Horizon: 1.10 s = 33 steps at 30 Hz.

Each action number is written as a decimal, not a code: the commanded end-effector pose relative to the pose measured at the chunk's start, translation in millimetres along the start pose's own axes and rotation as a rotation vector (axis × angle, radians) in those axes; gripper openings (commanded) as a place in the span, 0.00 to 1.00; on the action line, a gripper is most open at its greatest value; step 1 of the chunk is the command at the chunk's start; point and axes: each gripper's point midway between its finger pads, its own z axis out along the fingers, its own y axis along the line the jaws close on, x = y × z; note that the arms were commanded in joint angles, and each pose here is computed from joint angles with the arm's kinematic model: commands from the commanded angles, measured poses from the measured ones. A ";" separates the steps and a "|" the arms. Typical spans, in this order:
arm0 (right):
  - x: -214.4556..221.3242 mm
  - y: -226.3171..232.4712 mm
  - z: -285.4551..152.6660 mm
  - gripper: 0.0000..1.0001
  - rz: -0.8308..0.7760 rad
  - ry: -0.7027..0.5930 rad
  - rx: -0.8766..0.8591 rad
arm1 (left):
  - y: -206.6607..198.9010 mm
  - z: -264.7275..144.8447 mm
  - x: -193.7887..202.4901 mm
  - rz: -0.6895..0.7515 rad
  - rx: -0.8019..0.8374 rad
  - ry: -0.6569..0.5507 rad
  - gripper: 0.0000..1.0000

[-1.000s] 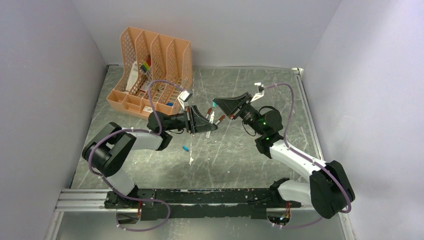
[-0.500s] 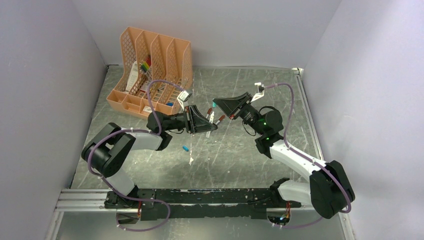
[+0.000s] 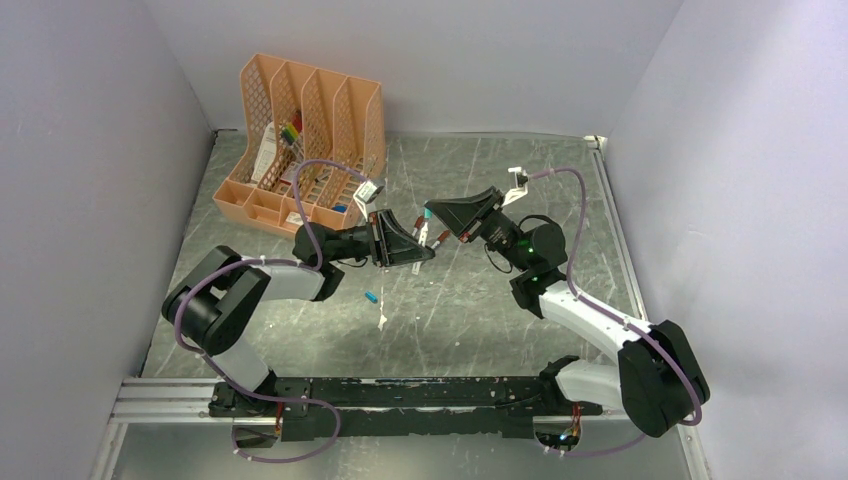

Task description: Insert the pens into the pen caps

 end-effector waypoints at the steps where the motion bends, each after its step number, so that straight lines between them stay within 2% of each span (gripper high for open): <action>1: -3.4 6.1 -3.7 0.00 -0.015 -0.008 -0.023 | -36.9 6.0 -15.0 0.173 0.129 -0.045 0.07; 14: 4.0 -3.6 -7.1 0.00 -0.030 0.030 0.030 | -38.1 8.9 -20.4 0.201 0.115 -0.051 0.07; 26: 17.3 -16.5 -11.2 0.00 -0.097 0.103 0.153 | -4.3 23.4 -28.5 0.292 -0.101 -0.001 0.07; 33: 21.7 -15.4 -14.3 0.00 -0.114 0.111 0.169 | 3.1 23.3 -33.1 0.294 -0.152 -0.028 0.07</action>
